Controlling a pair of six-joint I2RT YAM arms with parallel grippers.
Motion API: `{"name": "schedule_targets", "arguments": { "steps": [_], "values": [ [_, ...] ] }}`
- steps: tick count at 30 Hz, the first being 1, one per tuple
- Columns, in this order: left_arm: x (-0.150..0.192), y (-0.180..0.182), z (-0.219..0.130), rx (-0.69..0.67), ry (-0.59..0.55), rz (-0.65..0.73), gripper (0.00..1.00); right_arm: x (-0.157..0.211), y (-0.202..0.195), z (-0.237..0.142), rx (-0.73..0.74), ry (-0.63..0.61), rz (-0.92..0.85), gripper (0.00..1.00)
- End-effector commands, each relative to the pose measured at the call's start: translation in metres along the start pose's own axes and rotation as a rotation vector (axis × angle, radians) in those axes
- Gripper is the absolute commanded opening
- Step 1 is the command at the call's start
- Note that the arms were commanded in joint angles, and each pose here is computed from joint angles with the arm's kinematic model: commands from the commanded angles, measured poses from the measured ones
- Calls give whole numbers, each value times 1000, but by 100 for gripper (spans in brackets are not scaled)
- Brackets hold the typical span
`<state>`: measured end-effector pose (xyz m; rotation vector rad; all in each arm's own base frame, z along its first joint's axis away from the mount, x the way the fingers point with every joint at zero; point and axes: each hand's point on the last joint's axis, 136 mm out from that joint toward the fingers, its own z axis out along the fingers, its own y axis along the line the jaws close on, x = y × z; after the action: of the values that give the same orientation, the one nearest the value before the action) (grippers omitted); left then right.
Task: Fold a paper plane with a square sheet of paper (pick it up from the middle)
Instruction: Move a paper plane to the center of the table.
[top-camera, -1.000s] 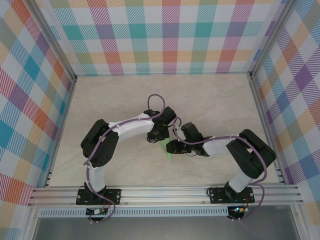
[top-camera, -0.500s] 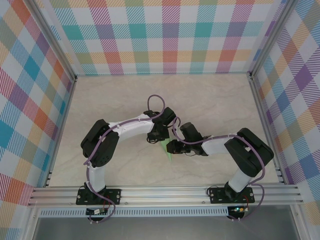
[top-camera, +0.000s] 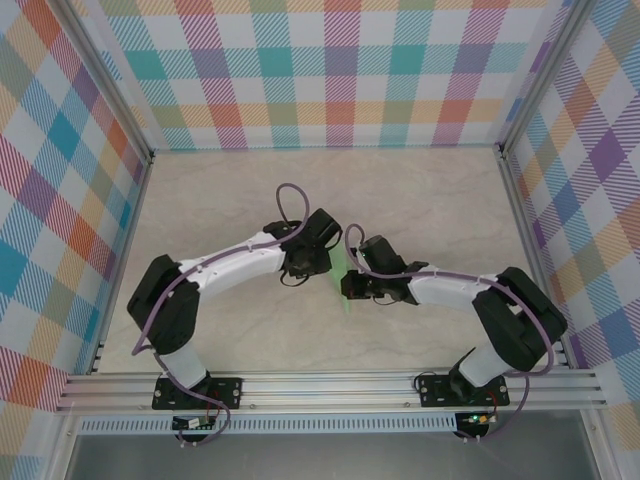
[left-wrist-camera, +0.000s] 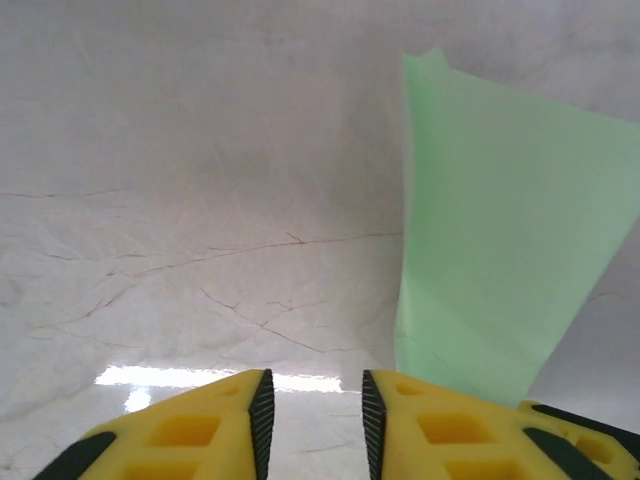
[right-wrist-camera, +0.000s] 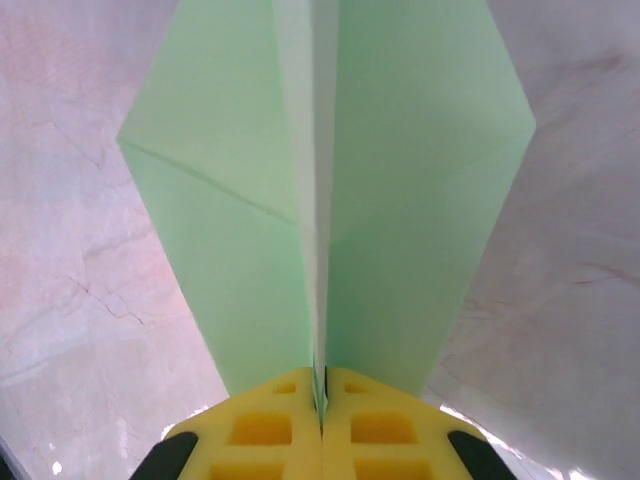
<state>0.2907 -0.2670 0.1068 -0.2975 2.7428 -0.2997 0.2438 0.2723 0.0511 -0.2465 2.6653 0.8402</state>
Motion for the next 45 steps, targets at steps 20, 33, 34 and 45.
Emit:
{"name": "schedule_targets", "arguments": {
  "steps": [20,33,34,45],
  "values": [
    [-9,78,-15,-104,-157,-183,42,-6,-45,3,502,257,34,8],
    [-9,85,-17,-107,-164,-192,42,3,-58,7,584,305,89,16],
    [-9,86,-17,-107,-162,-192,42,0,-57,4,591,295,84,17],
    [-9,83,-13,-96,-149,-193,42,-15,-54,9,582,287,87,26]
  ]
}}
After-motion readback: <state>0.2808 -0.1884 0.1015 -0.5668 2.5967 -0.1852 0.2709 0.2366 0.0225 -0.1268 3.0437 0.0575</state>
